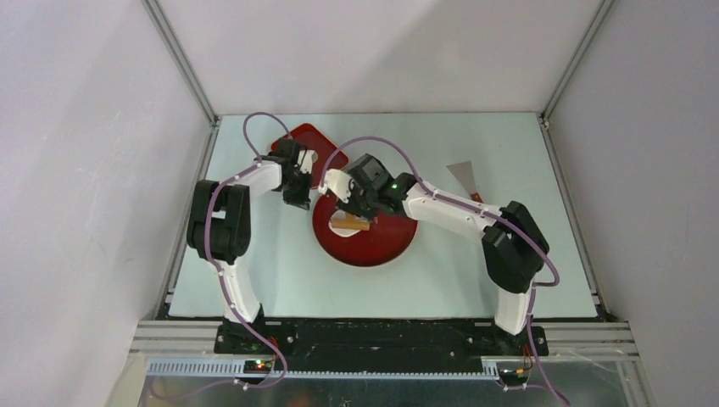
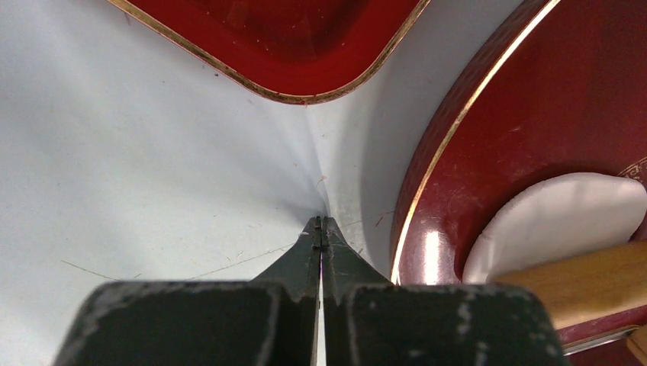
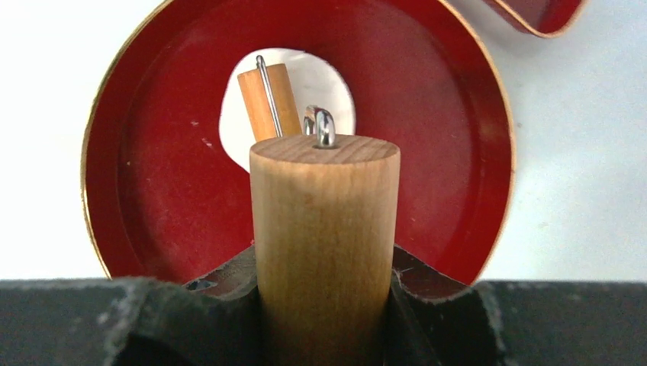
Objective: Roll out the dumpling wrappers from the dough
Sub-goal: Flatten out the dough on the work surface.
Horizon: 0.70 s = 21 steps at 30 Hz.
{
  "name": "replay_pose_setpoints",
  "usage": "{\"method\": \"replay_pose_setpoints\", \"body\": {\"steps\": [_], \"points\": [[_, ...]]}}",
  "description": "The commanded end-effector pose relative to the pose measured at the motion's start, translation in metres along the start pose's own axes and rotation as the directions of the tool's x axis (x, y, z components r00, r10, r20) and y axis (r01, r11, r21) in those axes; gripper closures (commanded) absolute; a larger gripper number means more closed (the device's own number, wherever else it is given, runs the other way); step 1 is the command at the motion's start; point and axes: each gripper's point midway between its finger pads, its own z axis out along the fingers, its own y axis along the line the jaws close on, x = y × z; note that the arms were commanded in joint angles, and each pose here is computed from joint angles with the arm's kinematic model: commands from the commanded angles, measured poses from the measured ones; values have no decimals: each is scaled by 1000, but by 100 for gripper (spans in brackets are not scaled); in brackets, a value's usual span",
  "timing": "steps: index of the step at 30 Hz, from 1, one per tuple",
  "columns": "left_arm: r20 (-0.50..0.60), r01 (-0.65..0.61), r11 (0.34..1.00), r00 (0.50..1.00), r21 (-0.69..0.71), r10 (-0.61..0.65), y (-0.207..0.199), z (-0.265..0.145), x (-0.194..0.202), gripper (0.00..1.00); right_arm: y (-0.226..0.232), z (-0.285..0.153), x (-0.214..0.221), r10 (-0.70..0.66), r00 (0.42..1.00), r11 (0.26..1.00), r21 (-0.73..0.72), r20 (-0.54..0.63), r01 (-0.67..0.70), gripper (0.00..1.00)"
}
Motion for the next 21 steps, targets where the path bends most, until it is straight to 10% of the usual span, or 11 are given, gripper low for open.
{"method": "replay_pose_setpoints", "body": {"steps": [1,21], "points": [[2,-7,1000,1000,-11,7,0,2,-5,100,29,17,6,-96,995,990,-102,1,96,100],[0,-7,1000,1000,-11,7,1,2,-4,100,97,-23,52,-213,973,880,-449,-85,153,100]]}}
